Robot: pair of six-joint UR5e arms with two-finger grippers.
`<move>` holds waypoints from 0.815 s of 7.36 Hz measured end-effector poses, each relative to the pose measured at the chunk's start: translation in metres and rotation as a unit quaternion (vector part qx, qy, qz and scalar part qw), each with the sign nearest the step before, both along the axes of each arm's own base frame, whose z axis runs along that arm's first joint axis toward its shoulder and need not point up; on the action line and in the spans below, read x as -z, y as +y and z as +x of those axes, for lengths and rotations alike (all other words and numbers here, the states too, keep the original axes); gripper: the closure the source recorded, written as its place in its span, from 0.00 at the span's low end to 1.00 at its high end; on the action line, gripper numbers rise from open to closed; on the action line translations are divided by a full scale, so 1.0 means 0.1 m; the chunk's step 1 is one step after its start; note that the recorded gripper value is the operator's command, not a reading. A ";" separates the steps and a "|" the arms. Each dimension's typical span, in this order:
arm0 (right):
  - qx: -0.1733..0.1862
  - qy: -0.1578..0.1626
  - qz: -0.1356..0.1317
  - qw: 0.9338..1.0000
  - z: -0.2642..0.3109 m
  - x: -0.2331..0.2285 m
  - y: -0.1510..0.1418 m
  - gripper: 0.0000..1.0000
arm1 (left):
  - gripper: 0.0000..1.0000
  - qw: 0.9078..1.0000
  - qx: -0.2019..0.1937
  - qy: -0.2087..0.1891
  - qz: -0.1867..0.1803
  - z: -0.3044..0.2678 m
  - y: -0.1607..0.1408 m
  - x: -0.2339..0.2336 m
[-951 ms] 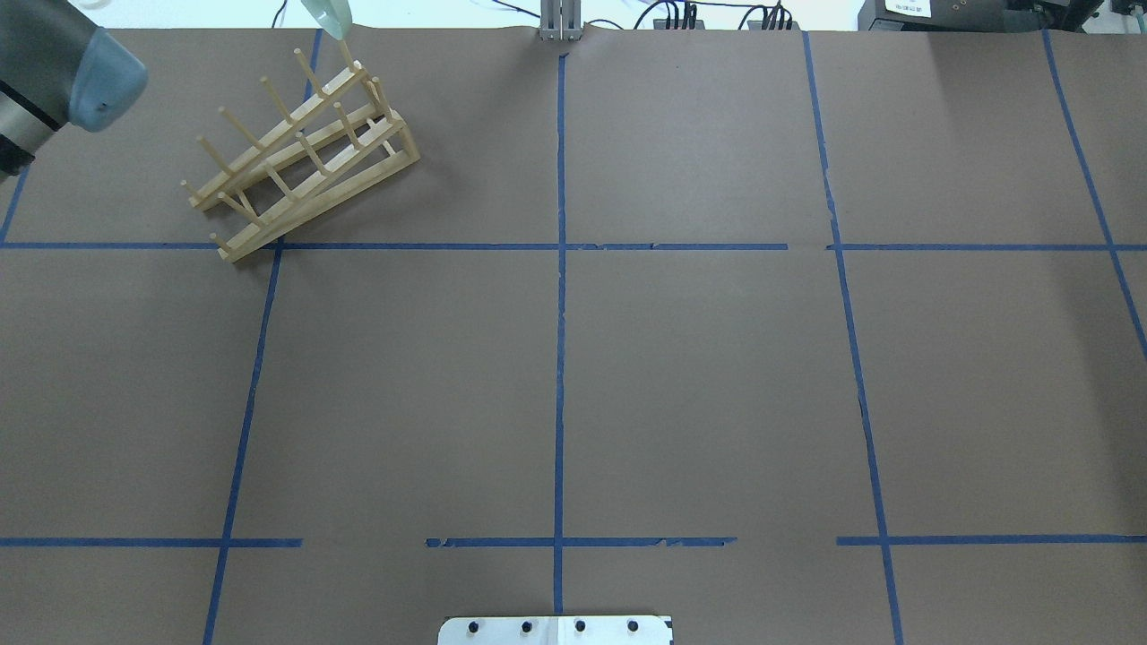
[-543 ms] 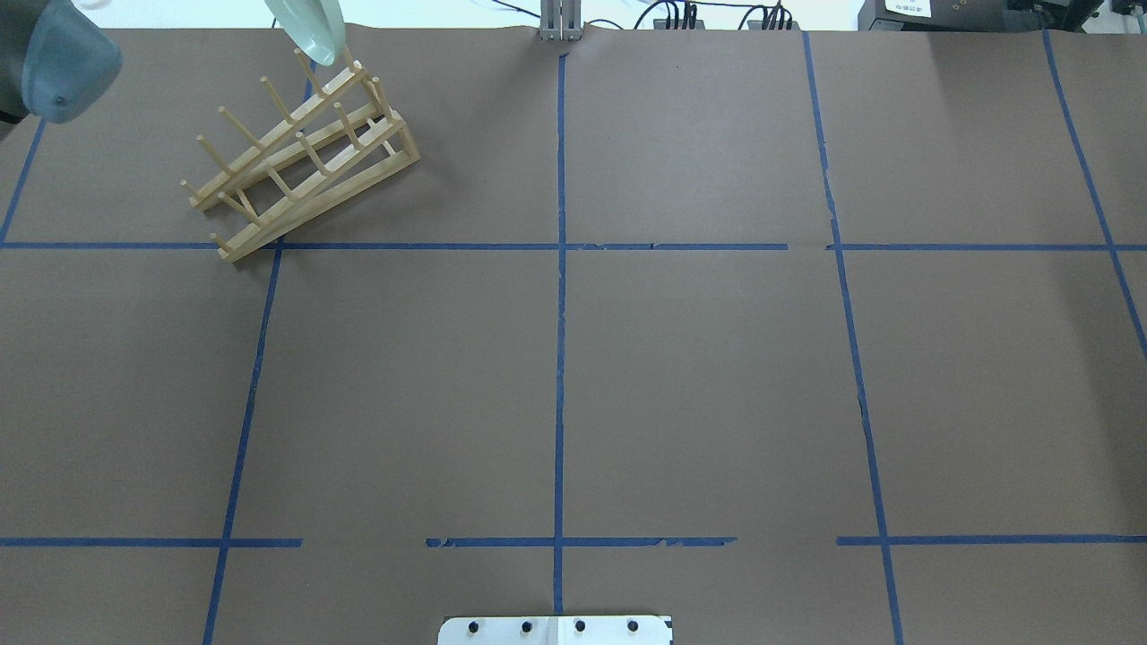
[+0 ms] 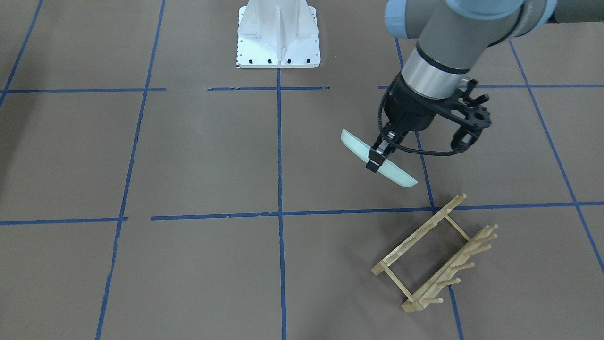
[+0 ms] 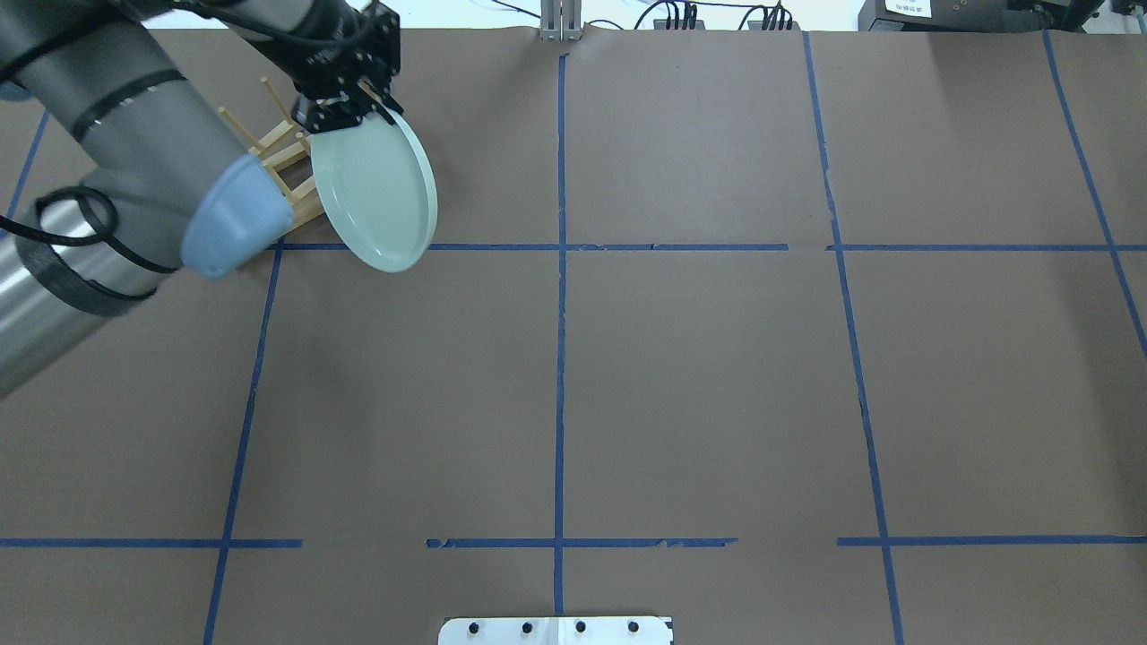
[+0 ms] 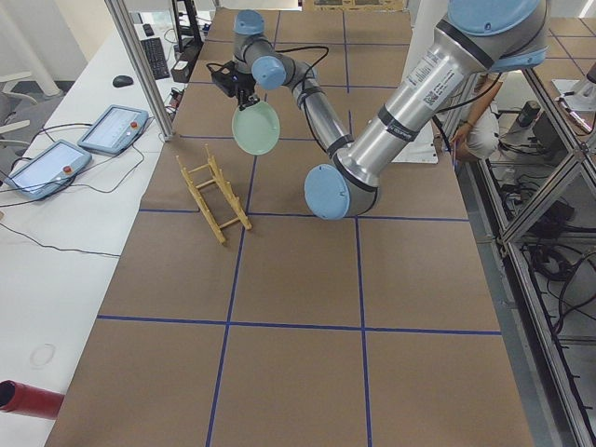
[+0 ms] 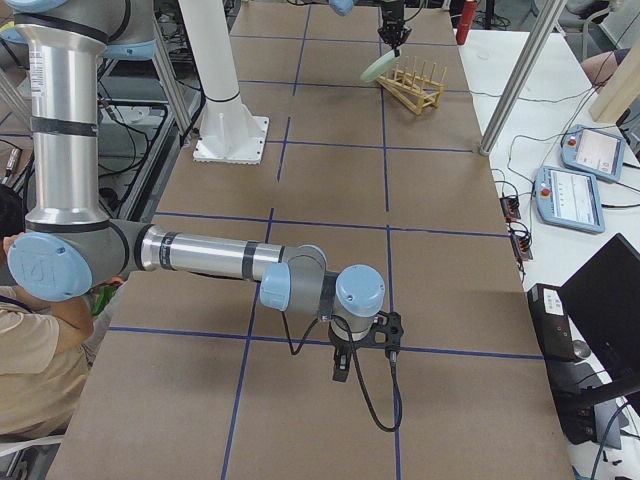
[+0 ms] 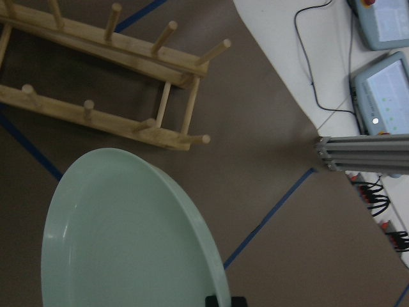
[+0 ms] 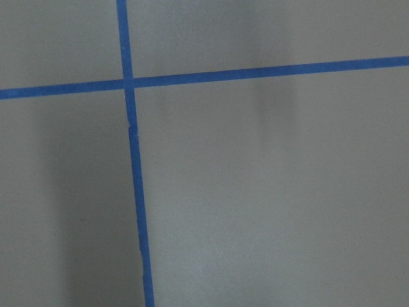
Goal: Place plate on table
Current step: 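Carry the plate with the left gripper toward the robot, tilting it flat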
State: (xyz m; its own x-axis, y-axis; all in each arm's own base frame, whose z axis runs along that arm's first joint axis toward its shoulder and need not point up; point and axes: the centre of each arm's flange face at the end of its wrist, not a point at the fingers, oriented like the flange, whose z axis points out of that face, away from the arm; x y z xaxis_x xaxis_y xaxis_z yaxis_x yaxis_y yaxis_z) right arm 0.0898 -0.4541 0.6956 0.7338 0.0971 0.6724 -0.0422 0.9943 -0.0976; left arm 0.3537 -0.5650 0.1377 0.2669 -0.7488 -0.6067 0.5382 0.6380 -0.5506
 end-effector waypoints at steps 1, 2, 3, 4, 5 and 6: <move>0.000 0.000 0.000 1.000 0.00 0.00 0.00 0.00 | 1.00 0.997 -0.040 -0.046 -0.038 0.55 0.09 -0.09; 0.000 0.000 0.000 1.000 0.00 0.00 0.00 0.00 | 1.00 0.990 -0.082 -0.095 -0.071 1.13 0.07 -0.21; 0.000 0.000 0.000 1.000 0.00 0.00 0.00 0.00 | 1.00 0.979 -0.121 -0.139 -0.092 1.56 0.04 -0.34; 0.000 0.000 0.000 1.000 0.00 0.00 0.00 0.00 | 1.00 0.965 -0.165 -0.178 -0.102 1.81 0.13 -0.47; 0.000 0.000 0.000 1.000 0.00 0.00 0.00 0.00 | 1.00 0.950 -0.208 -0.208 -0.107 2.02 0.30 -0.61; 0.000 0.000 0.000 1.000 0.00 0.00 0.00 0.00 | 1.00 0.938 -0.237 -0.228 -0.115 2.20 0.46 -0.75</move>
State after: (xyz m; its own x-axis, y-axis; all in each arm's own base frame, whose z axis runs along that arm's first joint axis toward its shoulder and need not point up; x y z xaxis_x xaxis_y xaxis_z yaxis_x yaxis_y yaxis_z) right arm 0.0897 -0.4536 0.6957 0.7338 0.0974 0.6723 -0.0422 0.9943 -0.0979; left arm 0.5734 -0.5195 0.2130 0.7947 -0.5777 -0.1867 0.4372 0.7579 -0.4842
